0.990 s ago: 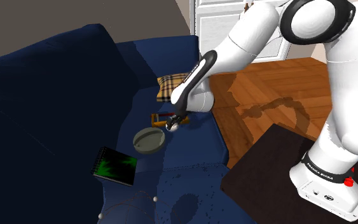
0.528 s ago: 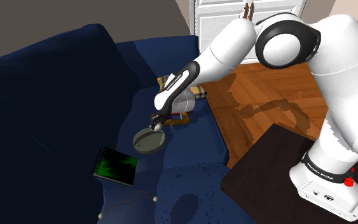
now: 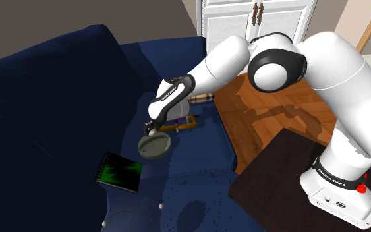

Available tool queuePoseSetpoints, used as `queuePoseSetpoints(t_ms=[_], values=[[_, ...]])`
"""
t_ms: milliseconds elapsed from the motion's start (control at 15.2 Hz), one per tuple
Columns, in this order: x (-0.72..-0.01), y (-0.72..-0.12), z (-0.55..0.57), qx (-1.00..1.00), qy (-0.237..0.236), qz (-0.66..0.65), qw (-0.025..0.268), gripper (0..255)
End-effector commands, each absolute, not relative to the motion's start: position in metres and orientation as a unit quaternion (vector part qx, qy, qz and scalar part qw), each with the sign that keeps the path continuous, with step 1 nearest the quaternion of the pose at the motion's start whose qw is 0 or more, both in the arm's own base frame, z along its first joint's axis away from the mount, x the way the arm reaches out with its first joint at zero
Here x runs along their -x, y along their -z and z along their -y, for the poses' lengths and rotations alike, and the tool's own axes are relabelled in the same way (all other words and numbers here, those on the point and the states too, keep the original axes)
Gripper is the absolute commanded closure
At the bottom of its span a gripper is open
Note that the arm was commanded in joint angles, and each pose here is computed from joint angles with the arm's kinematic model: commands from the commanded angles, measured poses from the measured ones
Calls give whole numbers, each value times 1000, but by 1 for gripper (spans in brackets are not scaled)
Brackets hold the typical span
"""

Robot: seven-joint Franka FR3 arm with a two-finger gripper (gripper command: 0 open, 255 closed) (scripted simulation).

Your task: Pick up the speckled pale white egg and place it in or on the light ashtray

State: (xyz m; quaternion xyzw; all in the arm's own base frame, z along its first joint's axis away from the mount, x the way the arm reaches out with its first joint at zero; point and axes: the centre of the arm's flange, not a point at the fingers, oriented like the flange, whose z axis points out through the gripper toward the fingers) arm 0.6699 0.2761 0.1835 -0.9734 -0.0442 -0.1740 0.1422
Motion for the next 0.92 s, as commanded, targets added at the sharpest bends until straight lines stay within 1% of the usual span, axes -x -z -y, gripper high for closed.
queuePoseSetpoints(t_ms=[0,528,858], values=[[-671,-173,-276,973,174,44,142,255],[-671,-128,-276,973,174,44,142,255],[-671,-128,-276,973,174,44,142,255]])
